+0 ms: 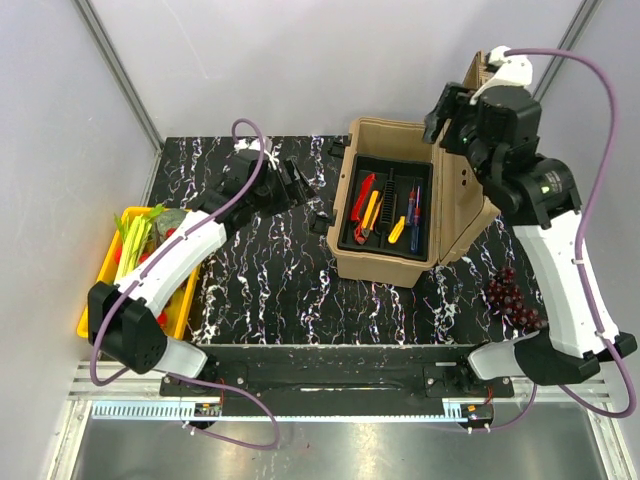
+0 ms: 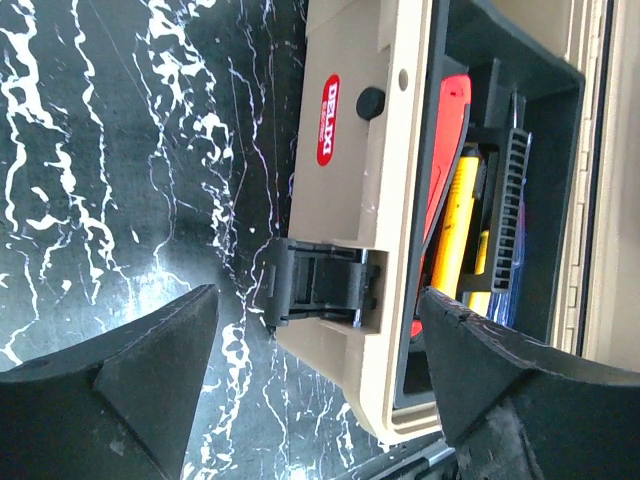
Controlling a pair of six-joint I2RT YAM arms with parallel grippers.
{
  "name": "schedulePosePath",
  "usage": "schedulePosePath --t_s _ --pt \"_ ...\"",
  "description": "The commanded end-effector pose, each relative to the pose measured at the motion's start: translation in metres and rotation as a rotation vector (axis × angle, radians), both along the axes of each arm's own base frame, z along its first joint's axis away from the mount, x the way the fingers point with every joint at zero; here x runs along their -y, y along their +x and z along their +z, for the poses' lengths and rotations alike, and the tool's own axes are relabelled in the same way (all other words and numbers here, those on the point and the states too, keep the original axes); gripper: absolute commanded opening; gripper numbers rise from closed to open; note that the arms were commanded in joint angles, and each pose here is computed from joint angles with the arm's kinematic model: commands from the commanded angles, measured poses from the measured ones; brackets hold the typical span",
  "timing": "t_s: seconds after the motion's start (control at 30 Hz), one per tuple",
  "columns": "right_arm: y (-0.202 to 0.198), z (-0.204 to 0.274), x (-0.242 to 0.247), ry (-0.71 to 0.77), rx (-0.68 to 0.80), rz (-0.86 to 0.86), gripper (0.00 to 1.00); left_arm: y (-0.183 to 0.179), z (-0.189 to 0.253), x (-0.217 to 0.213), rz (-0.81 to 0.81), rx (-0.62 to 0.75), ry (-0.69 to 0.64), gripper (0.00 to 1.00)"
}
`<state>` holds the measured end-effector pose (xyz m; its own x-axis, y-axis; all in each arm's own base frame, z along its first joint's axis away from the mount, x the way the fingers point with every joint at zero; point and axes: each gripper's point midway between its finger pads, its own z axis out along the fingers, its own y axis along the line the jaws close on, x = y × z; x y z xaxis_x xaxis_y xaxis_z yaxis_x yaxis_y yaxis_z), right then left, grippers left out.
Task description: Pack the tool kit
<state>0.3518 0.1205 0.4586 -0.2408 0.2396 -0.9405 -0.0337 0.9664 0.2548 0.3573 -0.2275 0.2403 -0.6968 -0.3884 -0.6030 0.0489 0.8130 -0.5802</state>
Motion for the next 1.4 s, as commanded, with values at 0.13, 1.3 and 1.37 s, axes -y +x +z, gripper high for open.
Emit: schedulePosePath --t_s 0.13,1.3,1.37 --pt "-0.021 0.040 0.094 -0.200 0.059 -0.419 0.87 0.004 0.000 0.031 -0.162 0.054 -0.087 0.89" --pt "0.011 -0.014 -0.039 0.245 -0.074 0.306 0.87 0.037 -0.001 -0.012 0.043 0.054 -0.045 0.91" --pt "0.010 -0.006 -0.052 0.287 -0.043 0.372 0.87 0.038 -0.006 -0.027 0.101 0.043 -0.022 0.91"
